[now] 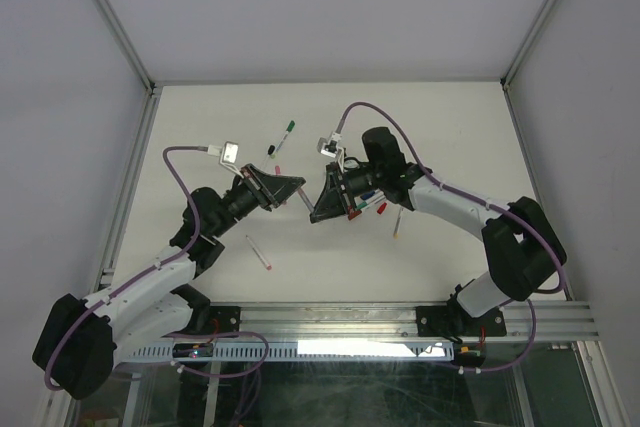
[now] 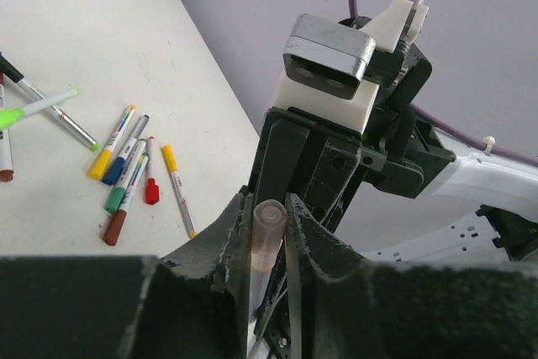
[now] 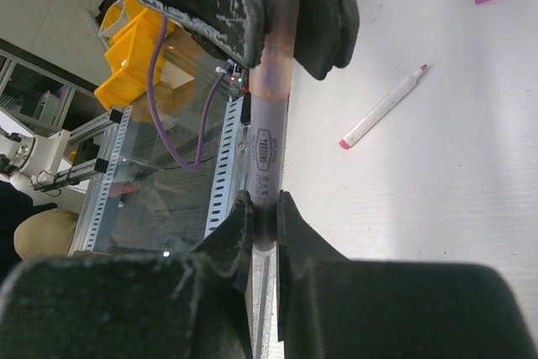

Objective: Open the pen caps
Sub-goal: Open the pen cap from the pen.

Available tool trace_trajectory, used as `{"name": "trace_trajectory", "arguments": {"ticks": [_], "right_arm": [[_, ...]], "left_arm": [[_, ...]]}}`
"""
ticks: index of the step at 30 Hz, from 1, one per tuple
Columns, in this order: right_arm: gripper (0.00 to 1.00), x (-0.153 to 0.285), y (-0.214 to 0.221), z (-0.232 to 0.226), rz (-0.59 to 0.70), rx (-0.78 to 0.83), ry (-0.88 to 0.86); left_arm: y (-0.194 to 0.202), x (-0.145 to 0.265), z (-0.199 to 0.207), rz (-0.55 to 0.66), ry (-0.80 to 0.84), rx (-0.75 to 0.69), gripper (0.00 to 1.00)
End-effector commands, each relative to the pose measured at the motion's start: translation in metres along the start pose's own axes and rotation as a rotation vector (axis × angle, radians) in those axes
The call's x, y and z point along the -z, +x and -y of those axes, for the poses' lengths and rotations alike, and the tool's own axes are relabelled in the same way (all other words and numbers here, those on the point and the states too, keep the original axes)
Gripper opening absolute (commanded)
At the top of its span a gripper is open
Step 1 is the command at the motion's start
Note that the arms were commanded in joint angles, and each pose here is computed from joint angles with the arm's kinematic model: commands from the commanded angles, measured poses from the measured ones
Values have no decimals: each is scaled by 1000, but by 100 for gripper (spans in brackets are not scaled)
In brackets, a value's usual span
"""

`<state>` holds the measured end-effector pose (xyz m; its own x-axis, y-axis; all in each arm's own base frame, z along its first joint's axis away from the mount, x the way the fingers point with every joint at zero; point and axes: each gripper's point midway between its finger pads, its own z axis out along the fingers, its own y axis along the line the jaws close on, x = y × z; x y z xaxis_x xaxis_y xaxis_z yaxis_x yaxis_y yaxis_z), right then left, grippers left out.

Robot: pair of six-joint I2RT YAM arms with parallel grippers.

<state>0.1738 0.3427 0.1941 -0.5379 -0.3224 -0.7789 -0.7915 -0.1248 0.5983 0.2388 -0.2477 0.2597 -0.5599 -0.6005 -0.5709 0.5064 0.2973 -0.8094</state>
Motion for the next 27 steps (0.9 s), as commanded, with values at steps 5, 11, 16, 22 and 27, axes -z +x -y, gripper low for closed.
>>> {"name": "trace_trajectory", "arguments": {"ticks": [5, 11, 16, 22, 27], "right_arm": [[8, -1, -21, -11, 19, 75, -40], [48, 1, -31, -12, 75, 1, -41], [47, 0, -32, -8, 90, -22, -10], [39, 0, -34, -4, 105, -29, 13], [2, -2, -32, -7, 94, -33, -5]], "left_arm": [[-10, -4, 19, 9, 84, -123, 0], [-10, 2, 21, 34, 117, -172, 0], [-7, 1, 19, 27, 131, -158, 0], [-5, 0, 19, 21, 138, -155, 0], [-13, -2, 16, 59, 118, -193, 0]]}}
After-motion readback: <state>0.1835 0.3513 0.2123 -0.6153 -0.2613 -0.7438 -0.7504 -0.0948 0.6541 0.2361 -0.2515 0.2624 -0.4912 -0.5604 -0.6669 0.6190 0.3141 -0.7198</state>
